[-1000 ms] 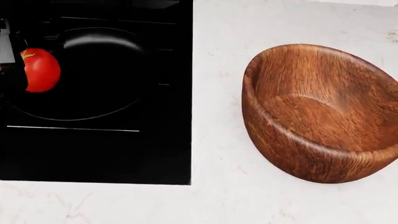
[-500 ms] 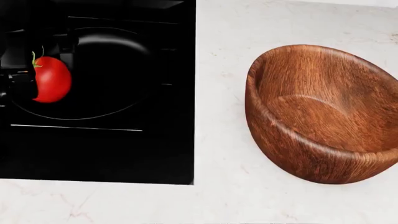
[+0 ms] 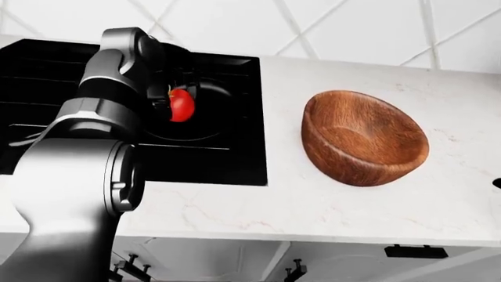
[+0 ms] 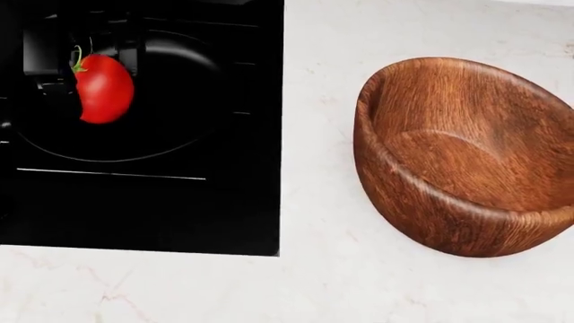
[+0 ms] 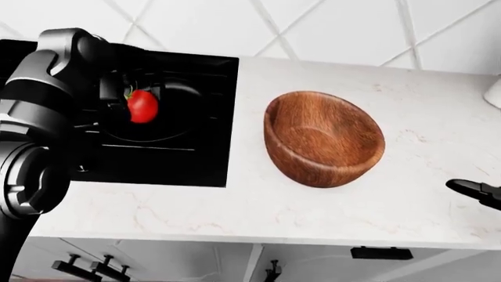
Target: Pick the tomato from the pan and place it in the bowl.
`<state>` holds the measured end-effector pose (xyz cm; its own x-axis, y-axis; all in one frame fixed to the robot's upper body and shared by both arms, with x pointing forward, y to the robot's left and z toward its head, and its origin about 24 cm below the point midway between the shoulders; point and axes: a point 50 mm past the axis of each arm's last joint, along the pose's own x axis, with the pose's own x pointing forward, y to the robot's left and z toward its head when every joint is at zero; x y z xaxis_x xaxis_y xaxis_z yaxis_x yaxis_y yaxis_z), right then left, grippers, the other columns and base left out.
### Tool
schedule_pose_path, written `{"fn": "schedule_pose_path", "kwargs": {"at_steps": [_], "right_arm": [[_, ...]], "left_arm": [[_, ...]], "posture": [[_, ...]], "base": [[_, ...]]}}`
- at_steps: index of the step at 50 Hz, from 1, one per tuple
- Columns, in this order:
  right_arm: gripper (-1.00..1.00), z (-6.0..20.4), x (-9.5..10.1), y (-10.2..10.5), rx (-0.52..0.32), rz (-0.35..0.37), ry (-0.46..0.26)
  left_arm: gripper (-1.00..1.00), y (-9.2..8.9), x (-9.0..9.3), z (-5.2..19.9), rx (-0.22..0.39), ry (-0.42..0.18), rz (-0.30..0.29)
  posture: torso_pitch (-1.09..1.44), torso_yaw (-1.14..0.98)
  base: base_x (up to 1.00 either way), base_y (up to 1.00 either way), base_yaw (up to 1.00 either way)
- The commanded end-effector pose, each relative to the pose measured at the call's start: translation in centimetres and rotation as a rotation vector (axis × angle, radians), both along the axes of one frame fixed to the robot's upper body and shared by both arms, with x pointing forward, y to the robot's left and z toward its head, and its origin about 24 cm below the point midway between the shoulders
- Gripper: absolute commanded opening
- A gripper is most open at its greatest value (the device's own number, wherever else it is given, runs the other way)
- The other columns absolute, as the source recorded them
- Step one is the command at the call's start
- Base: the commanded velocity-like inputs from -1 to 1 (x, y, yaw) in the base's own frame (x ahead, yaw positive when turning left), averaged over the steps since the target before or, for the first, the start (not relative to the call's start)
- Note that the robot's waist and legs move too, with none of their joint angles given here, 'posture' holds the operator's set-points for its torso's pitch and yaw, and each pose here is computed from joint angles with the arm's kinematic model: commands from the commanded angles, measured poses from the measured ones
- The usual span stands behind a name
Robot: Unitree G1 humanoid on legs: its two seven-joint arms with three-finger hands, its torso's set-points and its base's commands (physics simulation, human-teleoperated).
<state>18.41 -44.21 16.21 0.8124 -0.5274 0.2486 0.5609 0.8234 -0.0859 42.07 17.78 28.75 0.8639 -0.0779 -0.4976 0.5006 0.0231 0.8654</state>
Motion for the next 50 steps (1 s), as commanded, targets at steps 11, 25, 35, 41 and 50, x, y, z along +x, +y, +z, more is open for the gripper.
{"fn": "schedule_pose_path", "kwargs": {"at_steps": [11,25,35,41,50], "right_arm": [[1.0,2.6,-0.2,0.1,-0.077,-0.001,-0.071],[1.0,2.7,-0.3,0.1,-0.077,-0.002,-0.074],[1.0,2.6,-0.3,0.0,-0.076,-0.004,-0.073],[1.0,2.5,-0.5,-0.1,-0.072,-0.006,-0.071],[1.0,3.1,-0.9,-0.4,-0.077,-0.013,-0.081]], "left_arm": [[-1.0,-2.4,-0.7,5.5,-0.037,-0.183,-0.127],[-1.0,-6.0,-1.4,8.2,-0.112,-0.29,-0.253],[-1.0,-9.4,-2.5,10.3,-0.179,-0.343,-0.373],[-1.0,-11.8,-3.2,11.0,-0.201,-0.368,-0.447],[-1.0,-17.4,-5.4,12.6,-0.279,-0.408,-0.602]], "posture": [[0.0,0.0],[0.0,0.0],[0.0,0.0],[0.0,0.0],[0.0,0.0]], "base": [[0.0,0.0,0.0],[0.0,0.0,0.0],[0.0,0.0,0.0],[0.0,0.0,0.0],[0.0,0.0,0.0]]}}
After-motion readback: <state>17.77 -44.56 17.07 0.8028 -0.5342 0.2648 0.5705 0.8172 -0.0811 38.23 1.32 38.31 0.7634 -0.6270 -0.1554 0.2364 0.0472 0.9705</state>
